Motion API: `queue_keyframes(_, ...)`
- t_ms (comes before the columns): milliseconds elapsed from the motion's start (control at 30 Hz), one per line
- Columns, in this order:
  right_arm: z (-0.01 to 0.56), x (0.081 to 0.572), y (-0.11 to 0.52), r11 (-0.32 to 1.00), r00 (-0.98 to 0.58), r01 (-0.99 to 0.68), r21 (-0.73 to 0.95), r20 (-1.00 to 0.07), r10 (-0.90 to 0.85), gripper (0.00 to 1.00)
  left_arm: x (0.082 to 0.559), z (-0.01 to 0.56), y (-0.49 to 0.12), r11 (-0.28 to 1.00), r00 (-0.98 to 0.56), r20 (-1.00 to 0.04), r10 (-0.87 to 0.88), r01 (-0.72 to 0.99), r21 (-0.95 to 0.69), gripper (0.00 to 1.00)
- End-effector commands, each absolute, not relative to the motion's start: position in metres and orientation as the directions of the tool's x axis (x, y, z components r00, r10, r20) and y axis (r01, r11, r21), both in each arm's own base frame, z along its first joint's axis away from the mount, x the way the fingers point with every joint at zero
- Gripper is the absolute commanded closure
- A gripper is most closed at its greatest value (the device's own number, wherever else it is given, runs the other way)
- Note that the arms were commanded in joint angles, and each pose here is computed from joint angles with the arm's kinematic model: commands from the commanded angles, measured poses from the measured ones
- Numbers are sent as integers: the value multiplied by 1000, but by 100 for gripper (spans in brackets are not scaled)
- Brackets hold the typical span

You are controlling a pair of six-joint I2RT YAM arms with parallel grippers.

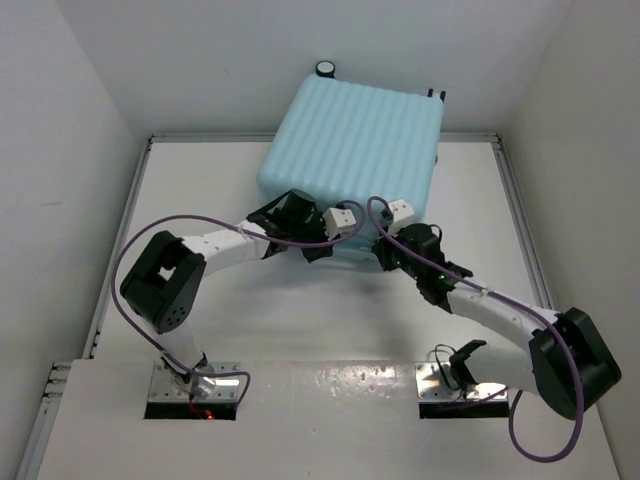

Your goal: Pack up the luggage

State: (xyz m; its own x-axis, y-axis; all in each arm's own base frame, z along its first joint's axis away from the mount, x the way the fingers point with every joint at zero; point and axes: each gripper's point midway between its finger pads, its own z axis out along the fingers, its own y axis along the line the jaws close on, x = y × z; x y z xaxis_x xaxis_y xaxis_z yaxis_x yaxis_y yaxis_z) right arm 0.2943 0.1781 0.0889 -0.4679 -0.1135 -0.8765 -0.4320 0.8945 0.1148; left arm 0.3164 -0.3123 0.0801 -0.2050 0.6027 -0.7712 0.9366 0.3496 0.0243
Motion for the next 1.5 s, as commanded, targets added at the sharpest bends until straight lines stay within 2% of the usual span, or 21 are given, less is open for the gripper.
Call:
queue_keyframes(0,130,298,251,788,-388,-566,240,-922,2,100,240,41,-278,543,-681,-533,502,728,-420,100)
queue_keyframes(133,153,298,282,743,-341,-621,249,-940,31,100,239,43,-269,570,-707,-551,444,697,-434,100)
queue_keyframes(300,181,276,327,603,-352,-718,347,-929,116,100,243,44,-276,573,-736,-569,368,661,-484,100)
queue_keyframes(500,189,270,350,476,-550,-656,586,-803,230,100,252,45,-283,572,-754,-567,333,639,-515,100)
queue_keyframes(700,174,283,361,511,-546,-646,567,-811,210,100,261,46,-276,586,-767,-579,277,613,-530,100)
queue_keyframes(1000,184,266,403,372,-475,-784,497,-866,157,100,262,46,-249,615,-782,-583,219,575,-540,100)
queue_keyframes(1067,188,264,404,365,-450,-801,473,-880,154,100,260,50,-245,591,-765,-605,222,599,-540,70)
queue_keyframes(1133,189,261,403,364,-431,-814,452,-891,143,100,268,66,-236,600,-717,-665,210,631,-491,59)
queue_keyframes(1167,194,262,398,371,-419,-817,441,-897,144,100,264,70,-234,595,-701,-679,216,646,-478,50)
queue_keyframes(1200,193,260,396,370,-416,-821,434,-900,133,100,267,88,-231,585,-638,-736,225,693,-421,43)
queue_keyframes(1267,197,255,391,356,-392,-845,400,-915,97,96,263,97,-222,591,-607,-755,249,713,-378,35)
queue_keyframes(1333,200,252,386,356,-371,-857,374,-925,78,80,261,117,-215,576,-517,-806,288,766,-285,34)
queue_keyframes(1400,216,241,379,321,-333,-886,335,-941,62,63,257,125,-202,599,-495,-808,320,766,-232,34)
queue_keyframes(1433,229,238,374,313,-291,-902,297,-954,68,51,254,129,-197,604,-476,-814,333,770,-204,34)
queue_keyframes(1467,233,233,372,292,-280,-913,285,-958,60,49,259,146,-185,626,-417,-843,339,769,-130,34)
